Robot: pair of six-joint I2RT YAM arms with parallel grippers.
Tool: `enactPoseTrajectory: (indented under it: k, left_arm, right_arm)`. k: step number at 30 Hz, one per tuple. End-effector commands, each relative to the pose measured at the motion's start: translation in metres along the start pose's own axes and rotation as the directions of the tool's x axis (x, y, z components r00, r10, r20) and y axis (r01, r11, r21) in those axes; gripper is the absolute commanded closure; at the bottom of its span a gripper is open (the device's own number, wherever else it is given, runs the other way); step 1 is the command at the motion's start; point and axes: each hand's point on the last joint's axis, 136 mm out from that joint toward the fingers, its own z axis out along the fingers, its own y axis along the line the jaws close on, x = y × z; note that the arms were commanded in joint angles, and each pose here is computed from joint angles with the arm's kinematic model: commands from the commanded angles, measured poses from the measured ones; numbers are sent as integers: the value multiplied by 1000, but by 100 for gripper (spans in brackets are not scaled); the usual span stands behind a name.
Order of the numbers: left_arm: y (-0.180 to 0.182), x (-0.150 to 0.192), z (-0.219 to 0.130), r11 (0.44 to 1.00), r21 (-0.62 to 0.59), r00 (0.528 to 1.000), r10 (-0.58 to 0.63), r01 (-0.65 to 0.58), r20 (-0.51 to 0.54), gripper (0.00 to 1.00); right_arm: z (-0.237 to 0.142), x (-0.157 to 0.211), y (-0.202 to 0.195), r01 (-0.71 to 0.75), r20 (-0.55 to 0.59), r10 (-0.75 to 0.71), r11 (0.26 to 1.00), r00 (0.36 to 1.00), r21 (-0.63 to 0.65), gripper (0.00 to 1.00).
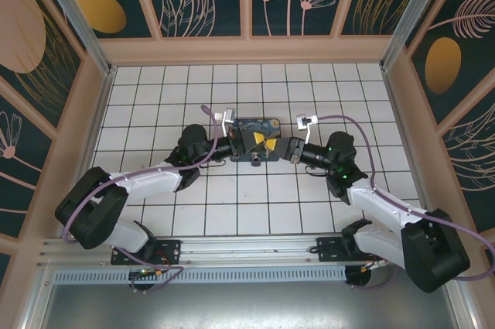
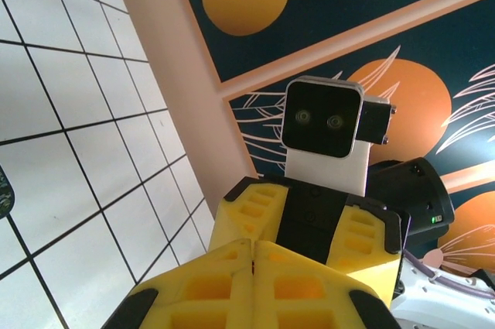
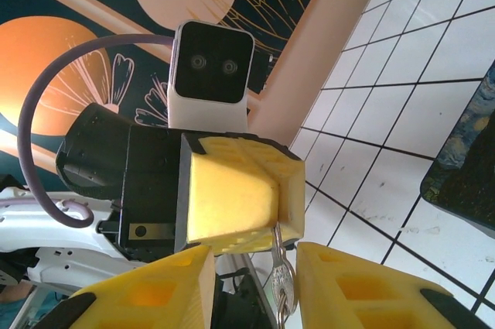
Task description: Unlock the padlock with the key
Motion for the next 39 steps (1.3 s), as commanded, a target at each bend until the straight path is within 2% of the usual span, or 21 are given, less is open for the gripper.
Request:
enactPoseTrajectory:
  k: [1,7,16,23,27,39]
  left_arm:
    - [-22,-11,-6,997,72,998,36,-40,54,100]
    - [-24,-13,-8,997,71,997,39,-44,68,100]
    - [-26,-23,-11,996,65,990,47,-56,131,100]
    - [-23,-20,-13,997,61,991,44,-52,127,100]
    - [-23,-19,-14,997,65,991,41,-49,124,100]
    - [-24,-20,-14,996,77,990,34,-44,135,100]
  right_arm:
    - [1,1,5,13,4,-13,1000,1000,-27,65]
    - [1,1,1,5,7,-5,1000,1000,-17,63]
    - [8,2,6,2,6,-2,999,1000,-39,68]
    - [10,-3,4,-14,38,16,999,999,-41,69]
    - [11,-6,4,-20,52,22,999,998,-43,66]
    - [16,-4,3,-29,35,31,998,999,-51,68]
